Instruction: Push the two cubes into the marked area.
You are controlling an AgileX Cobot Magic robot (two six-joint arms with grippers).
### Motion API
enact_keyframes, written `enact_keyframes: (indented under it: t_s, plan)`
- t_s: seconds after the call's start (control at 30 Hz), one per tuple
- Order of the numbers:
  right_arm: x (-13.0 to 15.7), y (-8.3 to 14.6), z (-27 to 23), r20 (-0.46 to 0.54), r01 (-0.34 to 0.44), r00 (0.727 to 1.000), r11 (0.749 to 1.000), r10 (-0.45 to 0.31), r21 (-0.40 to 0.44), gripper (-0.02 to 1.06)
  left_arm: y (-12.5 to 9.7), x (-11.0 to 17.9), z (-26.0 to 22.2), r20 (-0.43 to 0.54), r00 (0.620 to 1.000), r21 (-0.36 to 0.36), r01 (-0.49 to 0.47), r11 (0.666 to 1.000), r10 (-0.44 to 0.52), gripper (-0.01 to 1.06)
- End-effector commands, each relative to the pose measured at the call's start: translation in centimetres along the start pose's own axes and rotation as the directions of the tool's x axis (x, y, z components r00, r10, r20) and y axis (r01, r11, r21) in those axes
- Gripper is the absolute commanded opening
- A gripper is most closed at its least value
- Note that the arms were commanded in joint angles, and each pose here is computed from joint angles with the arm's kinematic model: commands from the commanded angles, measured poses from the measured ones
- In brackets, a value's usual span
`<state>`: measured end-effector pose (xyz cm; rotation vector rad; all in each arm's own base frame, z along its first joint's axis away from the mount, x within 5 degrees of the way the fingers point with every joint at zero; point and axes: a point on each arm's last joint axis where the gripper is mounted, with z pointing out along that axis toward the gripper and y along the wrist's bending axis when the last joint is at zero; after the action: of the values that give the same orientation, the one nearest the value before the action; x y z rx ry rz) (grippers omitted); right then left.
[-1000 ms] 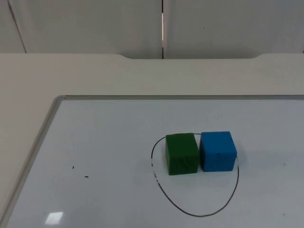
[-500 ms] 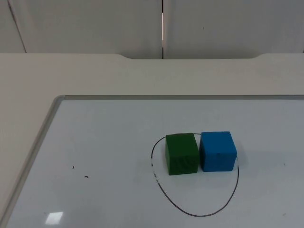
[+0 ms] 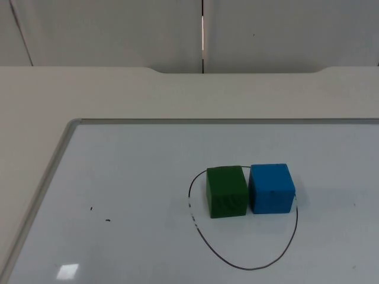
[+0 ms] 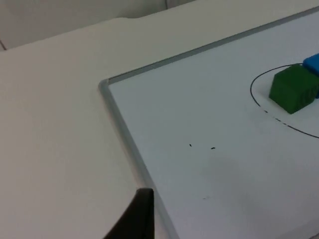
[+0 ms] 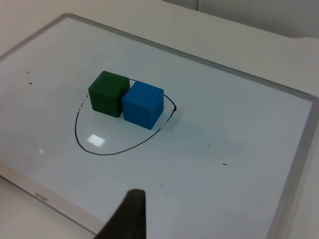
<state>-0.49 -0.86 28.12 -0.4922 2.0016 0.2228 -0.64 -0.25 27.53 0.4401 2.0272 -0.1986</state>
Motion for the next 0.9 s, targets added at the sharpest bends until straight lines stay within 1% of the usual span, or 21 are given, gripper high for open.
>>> enact_keyframes:
  t_s: [0.0, 0.13, 0.17, 0.3, 0.33, 0.43, 0.47, 0.6, 0.87]
  plan:
    - [0.06, 0.02, 0.16, 0.010, 0.009, 1.000, 1.000, -0.009, -0.003, 1.05, -0.06, 0.03, 0.07, 0.003, 1.000, -0.030, 0.029, 0.999, -0.029, 1.05]
    - [0.06, 0.02, 0.15, 0.009, 0.008, 1.000, 1.000, -0.008, -0.001, 1.05, -0.10, 0.01, 0.12, 0.003, 0.998, -0.107, 0.070, 0.992, -0.070, 1.05]
    - [0.06, 0.02, 0.15, 0.009, 0.008, 1.000, 1.000, -0.008, -0.001, 1.05, -0.10, 0.01, 0.12, 0.003, 0.998, -0.107, 0.070, 0.992, -0.070, 1.05]
    - [0.06, 0.02, 0.15, 0.009, 0.008, 1.000, 1.000, -0.008, -0.001, 1.05, -0.13, -0.02, 0.15, 0.005, 0.995, -0.170, 0.104, 0.980, -0.104, 1.05]
    - [0.06, 0.02, 0.15, 0.009, 0.008, 1.000, 1.000, -0.008, -0.001, 1.05, -0.13, -0.02, 0.15, 0.005, 0.995, -0.170, 0.104, 0.980, -0.104, 1.05]
    - [0.06, 0.02, 0.15, 0.009, 0.008, 1.000, 1.000, -0.008, -0.001, 1.05, -0.14, -0.03, 0.18, 0.008, 0.992, -0.215, 0.128, 0.968, -0.129, 1.05]
    - [0.06, 0.02, 0.15, 0.009, 0.008, 1.000, 1.000, -0.008, -0.001, 1.05, -0.14, -0.03, 0.18, 0.008, 0.992, -0.215, 0.128, 0.968, -0.129, 1.05]
    - [0.06, 0.02, 0.15, 0.009, 0.008, 1.000, 1.000, -0.008, -0.001, 1.05, -0.16, -0.05, 0.22, 0.014, 0.987, -0.275, 0.159, 0.948, -0.161, 1.05]
    - [0.06, 0.02, 0.15, 0.009, 0.008, 1.000, 1.000, -0.008, -0.001, 1.05, -0.18, -0.08, 0.26, 0.021, 0.981, -0.331, 0.189, 0.925, -0.192, 1.05]
